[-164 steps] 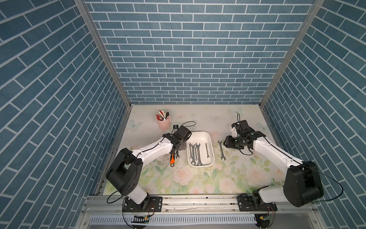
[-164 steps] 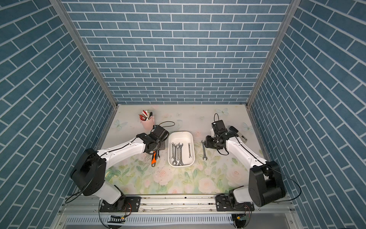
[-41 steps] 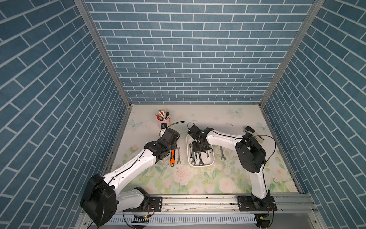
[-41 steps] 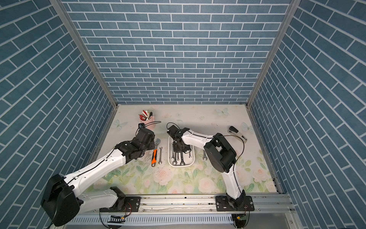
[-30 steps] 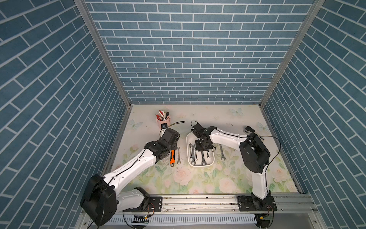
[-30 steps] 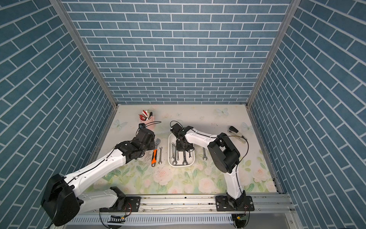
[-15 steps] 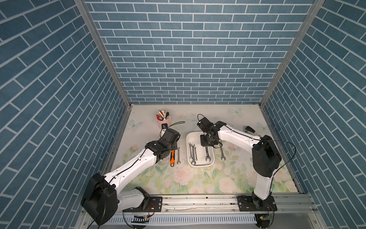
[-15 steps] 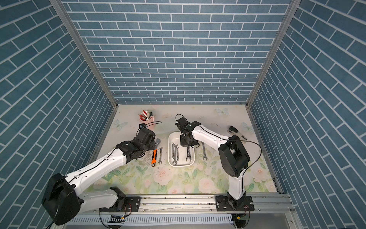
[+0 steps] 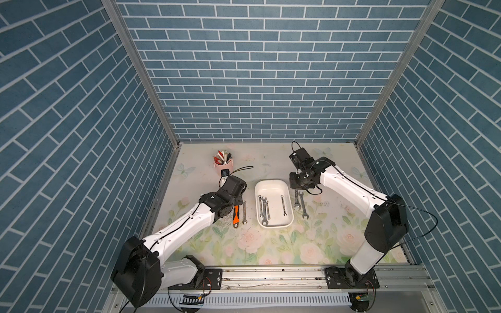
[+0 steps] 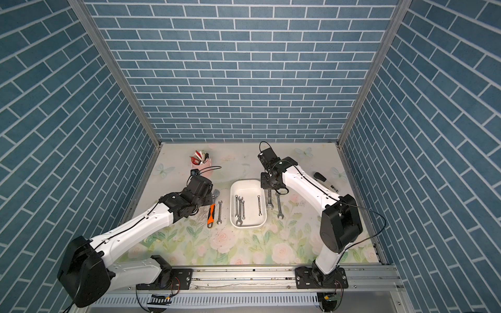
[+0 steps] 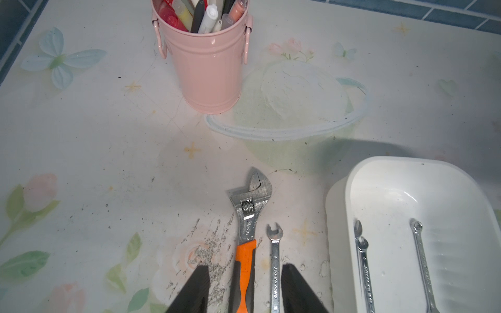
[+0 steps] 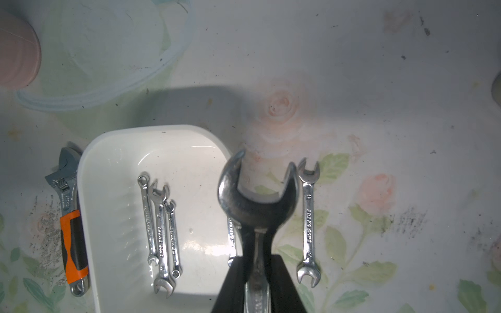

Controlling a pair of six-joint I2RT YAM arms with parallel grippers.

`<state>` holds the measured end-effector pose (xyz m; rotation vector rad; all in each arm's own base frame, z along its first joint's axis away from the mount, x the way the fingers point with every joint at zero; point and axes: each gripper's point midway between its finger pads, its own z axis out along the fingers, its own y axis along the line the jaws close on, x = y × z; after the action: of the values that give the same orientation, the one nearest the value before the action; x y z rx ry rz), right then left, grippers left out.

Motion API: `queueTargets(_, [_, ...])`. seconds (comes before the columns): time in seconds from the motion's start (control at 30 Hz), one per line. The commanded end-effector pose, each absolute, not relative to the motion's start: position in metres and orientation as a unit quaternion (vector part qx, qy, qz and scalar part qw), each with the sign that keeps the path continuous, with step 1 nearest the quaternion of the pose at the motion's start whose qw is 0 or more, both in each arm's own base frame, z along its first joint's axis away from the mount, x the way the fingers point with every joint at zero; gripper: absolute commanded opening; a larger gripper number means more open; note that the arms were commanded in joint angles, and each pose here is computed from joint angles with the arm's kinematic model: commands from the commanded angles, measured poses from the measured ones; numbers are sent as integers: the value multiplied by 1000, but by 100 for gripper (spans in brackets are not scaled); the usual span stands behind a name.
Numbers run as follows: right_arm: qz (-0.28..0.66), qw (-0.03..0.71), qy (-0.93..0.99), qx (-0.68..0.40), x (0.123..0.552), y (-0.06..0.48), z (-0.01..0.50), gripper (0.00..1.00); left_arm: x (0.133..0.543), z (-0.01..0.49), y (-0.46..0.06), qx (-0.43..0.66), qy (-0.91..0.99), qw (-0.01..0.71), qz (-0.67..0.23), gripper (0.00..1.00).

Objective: Take out the wrench from the storage box
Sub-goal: Place the wrench at the center of the board.

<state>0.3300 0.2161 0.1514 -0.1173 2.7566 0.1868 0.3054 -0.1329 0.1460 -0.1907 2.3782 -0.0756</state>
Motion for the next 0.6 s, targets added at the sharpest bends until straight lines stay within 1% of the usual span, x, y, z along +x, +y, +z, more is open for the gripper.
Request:
queueTargets(0.0, [49, 183, 980, -56, 324, 193, 147, 10, 309, 150, -133, -78, 927, 365, -29, 49])
queueTargets(0.33, [15, 155, 986, -57, 331, 146, 88, 9, 315, 152, -139, -77, 929, 362, -31, 49])
queueTargets(0.57, [10, 130, 989, -66, 335, 132, 54, 8, 319, 147, -145, -76, 933, 350, -31, 49])
